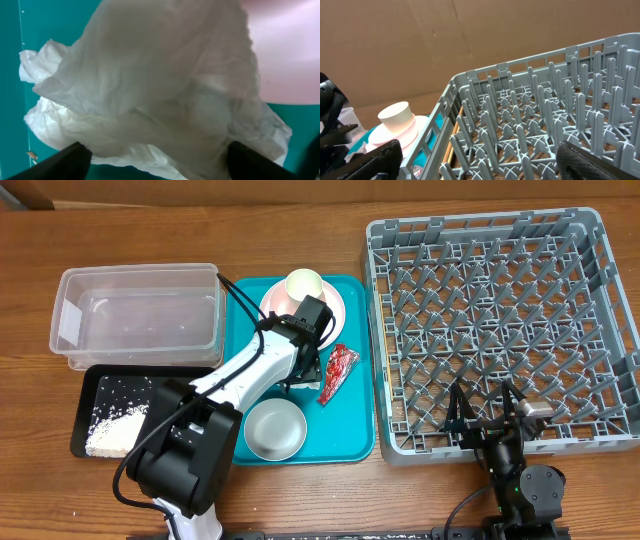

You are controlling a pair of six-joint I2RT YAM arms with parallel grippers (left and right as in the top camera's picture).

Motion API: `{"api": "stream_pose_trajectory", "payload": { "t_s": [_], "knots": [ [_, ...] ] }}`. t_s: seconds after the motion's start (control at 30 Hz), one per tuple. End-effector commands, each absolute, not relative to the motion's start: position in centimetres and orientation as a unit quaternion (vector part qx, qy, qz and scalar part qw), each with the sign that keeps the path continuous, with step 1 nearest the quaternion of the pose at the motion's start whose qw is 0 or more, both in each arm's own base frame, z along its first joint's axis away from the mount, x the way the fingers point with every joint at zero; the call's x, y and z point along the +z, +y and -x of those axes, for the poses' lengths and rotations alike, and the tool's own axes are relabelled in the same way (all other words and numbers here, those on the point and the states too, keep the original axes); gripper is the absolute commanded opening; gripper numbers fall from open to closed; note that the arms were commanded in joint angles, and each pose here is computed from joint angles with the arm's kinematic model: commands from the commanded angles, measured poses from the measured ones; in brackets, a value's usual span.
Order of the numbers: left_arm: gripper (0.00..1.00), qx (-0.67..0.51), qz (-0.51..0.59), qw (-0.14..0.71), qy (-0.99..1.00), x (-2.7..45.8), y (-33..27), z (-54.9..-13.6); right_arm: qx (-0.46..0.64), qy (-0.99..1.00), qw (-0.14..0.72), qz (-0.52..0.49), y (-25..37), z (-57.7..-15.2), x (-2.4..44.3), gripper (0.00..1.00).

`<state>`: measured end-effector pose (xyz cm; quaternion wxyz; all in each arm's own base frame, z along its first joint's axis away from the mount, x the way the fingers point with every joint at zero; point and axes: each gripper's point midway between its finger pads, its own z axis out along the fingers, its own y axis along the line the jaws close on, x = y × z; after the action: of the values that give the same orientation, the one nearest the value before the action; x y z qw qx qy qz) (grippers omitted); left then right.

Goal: Sort waste into correct bins and load items into the dishwasher
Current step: 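Grasp the white tissue on the teal tray with the left gripper, then carry the tissue left and drop it into the clear bin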

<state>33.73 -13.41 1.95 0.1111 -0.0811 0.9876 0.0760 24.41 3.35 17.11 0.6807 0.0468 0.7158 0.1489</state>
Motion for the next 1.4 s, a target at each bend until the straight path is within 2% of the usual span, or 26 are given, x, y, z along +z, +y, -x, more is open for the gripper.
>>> {"api": "stream_pose_trajectory", "payload": {
  "t_s": [0.0, 0.27, 0.4, 0.47, 0.53, 0.77, 1.1, 1.37],
  "knots": [
    [0.78, 0.079, 0.077, 0.101, 0.989, 1.3, -13.2, -33.3, 0.146, 0.714, 0.683, -0.051, 3.1, -24.5, 16.9, 1.0],
    [0.44, 0.078, 0.077, 0.103, 0.989, 1.3, -13.2, -33.4, 0.146, 0.714, 0.683, -0.051, 3.1, -24.5, 16.9, 1.0],
    [0.16, 0.074, 0.077, 0.101, 0.989, 1.3, -13.3, -33.4, 0.146, 0.714, 0.683, -0.051, 3.1, -24.5, 16.9, 1.0],
    [0.08, 0.067, 0.076, 0.097, 0.99, 1.2, -13.6, -33.3, 0.146, 0.714, 0.683, -0.051, 3.1, -24.5, 16.9, 1.0],
    [0.04, 0.057, 0.071, 0.092, 0.992, 1.3, -13.9, -33.3, 0.146, 0.714, 0.683, -0.051, 3.1, -24.5, 16.9, 1.0],
    [0.04, 0.051, 0.049, 0.085, 0.994, 3.7, -14.6, -33.8, 0.146, 0.714, 0.683, -0.051, 3.1, -24.5, 16.9, 1.0],
    [0.04, 0.065, 0.054, 0.143, 0.986, 13.6, -13.6, -36.7, 0.146, 0.714, 0.683, -0.051, 3.1, -24.5, 16.9, 1.0],
    [0.04, 0.113, 0.118, 0.193, 0.967, 19.7, -7.6, -38.4, 0.146, 0.714, 0.683, -0.051, 3.1, -24.5, 16.9, 1.0]
  ]
}}
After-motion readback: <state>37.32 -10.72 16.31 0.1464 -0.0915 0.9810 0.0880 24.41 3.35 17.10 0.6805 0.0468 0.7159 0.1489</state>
